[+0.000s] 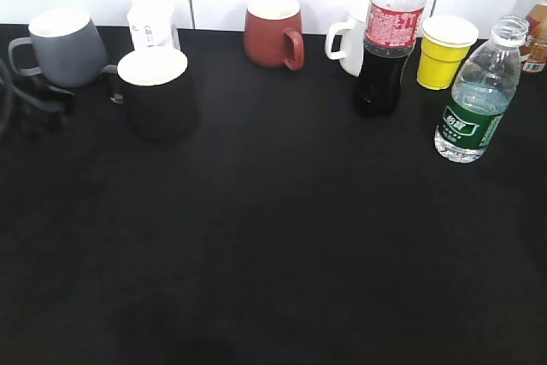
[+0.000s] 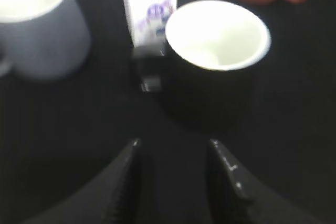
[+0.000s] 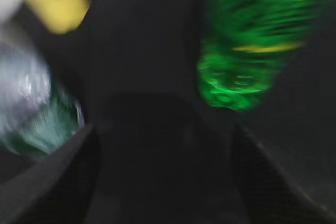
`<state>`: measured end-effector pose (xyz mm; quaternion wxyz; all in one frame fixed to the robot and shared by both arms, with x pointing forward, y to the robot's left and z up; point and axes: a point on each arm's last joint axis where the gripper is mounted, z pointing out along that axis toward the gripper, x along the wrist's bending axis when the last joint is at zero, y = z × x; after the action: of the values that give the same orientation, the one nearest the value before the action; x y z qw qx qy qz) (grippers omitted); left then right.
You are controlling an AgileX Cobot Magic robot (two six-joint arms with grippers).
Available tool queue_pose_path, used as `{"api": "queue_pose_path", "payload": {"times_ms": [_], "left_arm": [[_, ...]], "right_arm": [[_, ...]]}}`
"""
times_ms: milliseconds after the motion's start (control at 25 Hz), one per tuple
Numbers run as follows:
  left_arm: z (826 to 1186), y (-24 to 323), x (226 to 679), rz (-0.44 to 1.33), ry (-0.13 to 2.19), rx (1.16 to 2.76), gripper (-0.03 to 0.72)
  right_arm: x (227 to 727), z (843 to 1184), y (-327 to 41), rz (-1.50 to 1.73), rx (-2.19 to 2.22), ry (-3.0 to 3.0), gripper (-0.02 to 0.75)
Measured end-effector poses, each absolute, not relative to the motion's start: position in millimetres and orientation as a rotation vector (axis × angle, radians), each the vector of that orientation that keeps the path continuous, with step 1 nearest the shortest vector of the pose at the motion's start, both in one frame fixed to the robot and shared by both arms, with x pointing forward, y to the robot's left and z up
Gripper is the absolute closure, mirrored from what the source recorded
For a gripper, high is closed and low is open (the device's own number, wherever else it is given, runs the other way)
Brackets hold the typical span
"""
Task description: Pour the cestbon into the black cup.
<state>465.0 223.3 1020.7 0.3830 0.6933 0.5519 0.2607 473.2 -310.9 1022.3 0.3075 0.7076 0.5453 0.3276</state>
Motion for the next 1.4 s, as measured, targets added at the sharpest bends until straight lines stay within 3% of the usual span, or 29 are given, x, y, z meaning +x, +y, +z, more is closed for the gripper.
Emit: {"api": "queue_pose_path", "payload": {"times_ms": [160,320,440,520,720,1080,1400], "left_arm": [[1087.5,223.3,421.6,0.646,1.462,1.774,0.377],[1117.1,256.3,347.8,0.651,1.397,1.801,0.377],[1127.1,287.3,291.9,0.674,1.331,1.719,0.377],[1112.4,303.5,261.9,0.674,1.310,1.716,0.377],[1060.4,308.8,232.7,0.586,1.208,1.762,0.377],[1056.8,305.5,236.0,0.590,1.177,1.738,0.377],[1056.8,304.0,233.9,0.817,1.523,1.516,0.377]], "right_arm": [[423.6,1071.4,-275.9,1.022,1.715,1.612,0.162],[335.2,1100.8,-269.0,1.187,1.596,1.734,0.164],[257.5,1096.4,-287.2,1.207,1.550,1.761,0.164],[214.6,1082.4,-300.7,1.198,1.513,1.740,0.164],[222.2,1060.2,-308.3,1.070,1.517,1.705,0.164],[233.3,1054.8,-304.2,1.131,1.481,1.662,0.164],[232.4,1055.0,-302.1,0.960,1.672,1.364,0.164]]}}
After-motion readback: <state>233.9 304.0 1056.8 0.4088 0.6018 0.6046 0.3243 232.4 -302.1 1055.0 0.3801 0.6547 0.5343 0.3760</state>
